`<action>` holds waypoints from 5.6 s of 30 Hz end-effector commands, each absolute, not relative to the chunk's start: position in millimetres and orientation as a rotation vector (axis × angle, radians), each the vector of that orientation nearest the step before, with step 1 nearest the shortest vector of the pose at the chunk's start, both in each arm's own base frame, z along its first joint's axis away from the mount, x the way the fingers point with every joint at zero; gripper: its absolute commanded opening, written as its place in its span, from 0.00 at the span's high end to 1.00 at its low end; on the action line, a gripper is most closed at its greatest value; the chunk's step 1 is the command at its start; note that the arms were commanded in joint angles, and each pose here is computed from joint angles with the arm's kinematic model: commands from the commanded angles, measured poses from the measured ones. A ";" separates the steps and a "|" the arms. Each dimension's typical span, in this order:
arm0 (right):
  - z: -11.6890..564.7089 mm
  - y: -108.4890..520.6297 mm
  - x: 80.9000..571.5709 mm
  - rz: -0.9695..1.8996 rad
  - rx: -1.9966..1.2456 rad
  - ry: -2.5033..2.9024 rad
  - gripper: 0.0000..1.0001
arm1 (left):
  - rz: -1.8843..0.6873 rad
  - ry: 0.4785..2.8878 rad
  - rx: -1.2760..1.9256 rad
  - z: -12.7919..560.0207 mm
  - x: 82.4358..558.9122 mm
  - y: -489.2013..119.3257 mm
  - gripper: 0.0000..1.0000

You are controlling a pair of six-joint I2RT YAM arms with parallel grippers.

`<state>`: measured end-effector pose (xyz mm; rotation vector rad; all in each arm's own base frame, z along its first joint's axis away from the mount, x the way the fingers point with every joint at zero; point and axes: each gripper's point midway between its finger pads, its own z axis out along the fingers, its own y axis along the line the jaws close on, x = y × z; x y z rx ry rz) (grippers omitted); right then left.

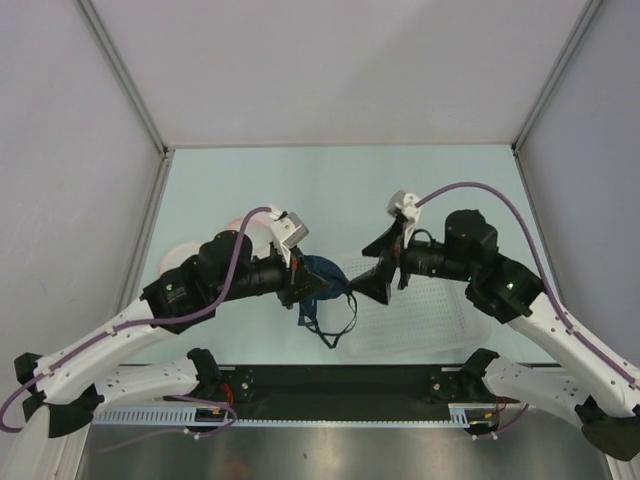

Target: Place the bra in the laundry bag and zip it closed

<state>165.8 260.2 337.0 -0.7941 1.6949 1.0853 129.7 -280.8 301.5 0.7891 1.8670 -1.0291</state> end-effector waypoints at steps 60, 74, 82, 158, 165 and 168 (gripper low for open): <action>355.6 346.4 105.4 1.543 -0.994 1.289 0.15 | -1.550 1.693 0.604 393.3 101.5 -308.1 1.00; 350.6 342.4 101.3 1.570 -0.977 1.356 1.00 | -1.360 1.689 0.537 389.0 124.2 -286.8 0.46; 322.6 341.7 126.9 1.514 -0.895 1.497 1.00 | -1.079 1.706 0.489 394.1 140.5 -238.4 0.06; 292.2 484.7 317.4 0.789 -0.397 1.394 1.00 | -0.405 2.346 -0.726 75.4 288.8 -27.4 1.00; 289.5 494.0 341.0 0.636 -0.276 1.264 1.00 | -0.555 2.408 -0.698 80.0 269.4 -50.5 1.00; 278.1 494.5 351.5 0.551 -0.224 1.199 1.00 | -0.601 2.394 -0.666 92.4 264.8 -56.4 1.00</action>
